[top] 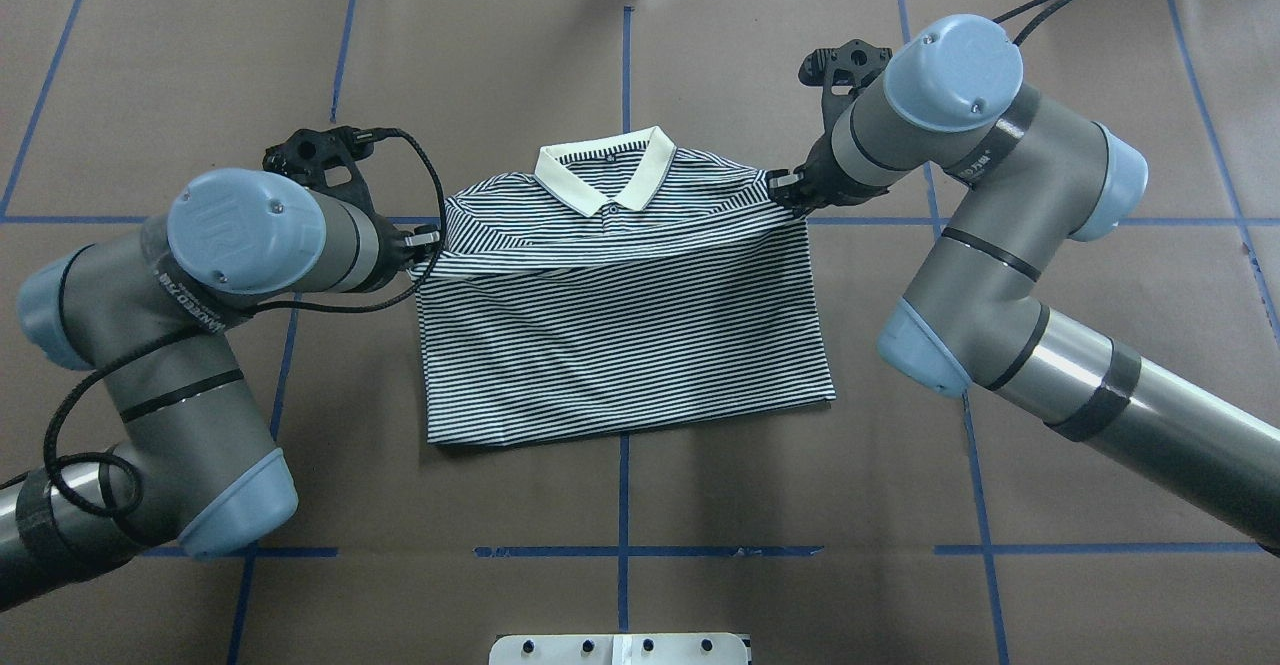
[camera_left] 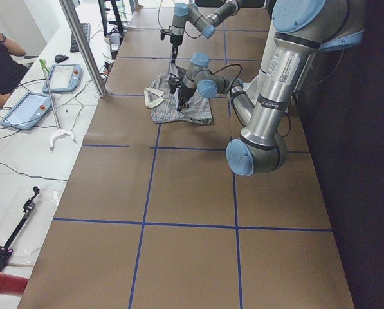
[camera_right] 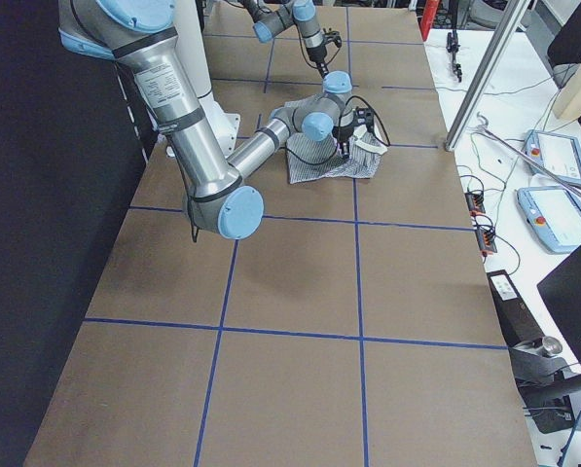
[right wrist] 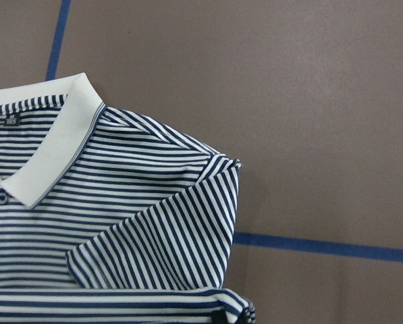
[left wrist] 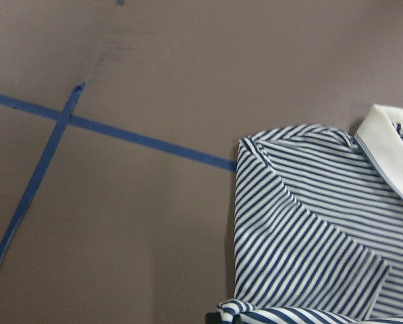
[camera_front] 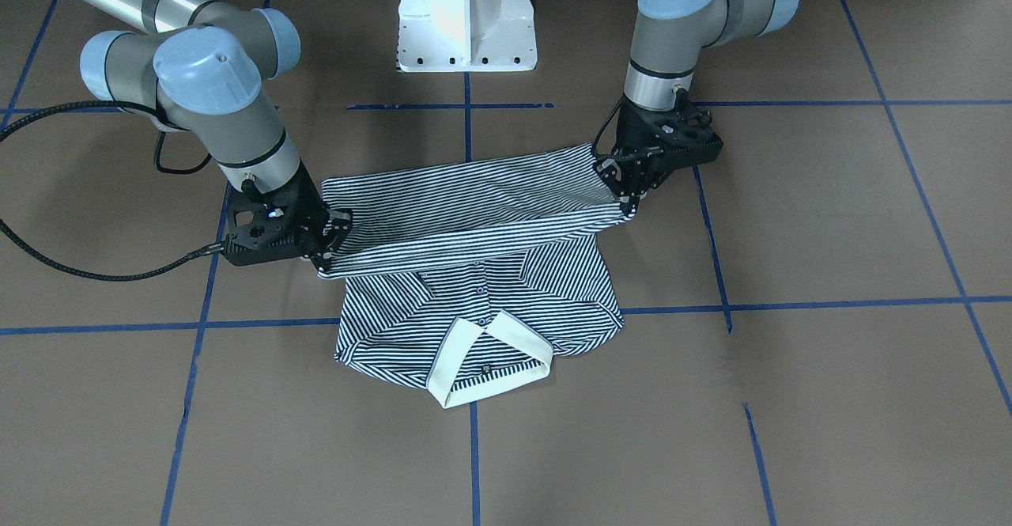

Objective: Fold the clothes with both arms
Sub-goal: 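Lift the hem with both grippers and fold it toward the collar, then lay the hem down near the collar and open both grippers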

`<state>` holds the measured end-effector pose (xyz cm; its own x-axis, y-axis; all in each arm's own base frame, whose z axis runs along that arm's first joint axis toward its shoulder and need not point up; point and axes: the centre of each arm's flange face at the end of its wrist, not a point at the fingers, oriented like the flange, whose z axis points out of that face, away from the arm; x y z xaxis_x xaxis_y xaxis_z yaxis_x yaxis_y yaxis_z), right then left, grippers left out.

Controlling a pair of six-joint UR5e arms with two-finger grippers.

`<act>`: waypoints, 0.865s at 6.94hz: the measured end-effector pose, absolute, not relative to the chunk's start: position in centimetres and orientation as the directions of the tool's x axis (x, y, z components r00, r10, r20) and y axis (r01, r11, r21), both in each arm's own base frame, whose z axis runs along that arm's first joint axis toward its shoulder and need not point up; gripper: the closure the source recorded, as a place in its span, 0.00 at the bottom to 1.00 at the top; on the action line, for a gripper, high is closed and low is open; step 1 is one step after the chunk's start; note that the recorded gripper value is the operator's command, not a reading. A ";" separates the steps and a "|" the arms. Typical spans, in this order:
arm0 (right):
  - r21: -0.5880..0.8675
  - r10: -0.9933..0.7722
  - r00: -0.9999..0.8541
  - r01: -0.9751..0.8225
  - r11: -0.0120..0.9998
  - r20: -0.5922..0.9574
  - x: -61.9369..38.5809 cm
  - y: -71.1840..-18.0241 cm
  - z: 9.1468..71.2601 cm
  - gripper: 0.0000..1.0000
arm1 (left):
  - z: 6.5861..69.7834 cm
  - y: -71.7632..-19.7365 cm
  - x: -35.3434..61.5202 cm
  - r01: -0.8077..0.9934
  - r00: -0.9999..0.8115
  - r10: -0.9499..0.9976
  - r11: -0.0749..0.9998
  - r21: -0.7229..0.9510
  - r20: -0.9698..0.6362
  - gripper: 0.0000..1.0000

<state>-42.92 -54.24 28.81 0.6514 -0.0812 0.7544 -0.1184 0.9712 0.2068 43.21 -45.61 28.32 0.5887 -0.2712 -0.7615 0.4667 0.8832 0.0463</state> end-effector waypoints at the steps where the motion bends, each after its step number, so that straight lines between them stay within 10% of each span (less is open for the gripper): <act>1: 0.199 -0.067 0.652 -0.130 0.971 0.755 -43.6 -56.6 29.2 1.00 | 29.5 -47.8 43.3 0.483 0.589 -0.276 0.874 0.057 -0.760 1.00; 6: 0.189 -0.036 0.652 -0.166 0.968 0.757 -45.5 -63.0 31.0 1.00 | 33.0 -53.2 45.3 0.505 0.597 -0.284 0.860 0.076 -0.750 1.00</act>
<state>-45.47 -62.98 31.04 0.6520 -0.0363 0.7574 -0.1659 0.9678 0.1893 45.35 -53.17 32.97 0.5971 -0.2843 -0.7501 0.5048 0.8599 0.0759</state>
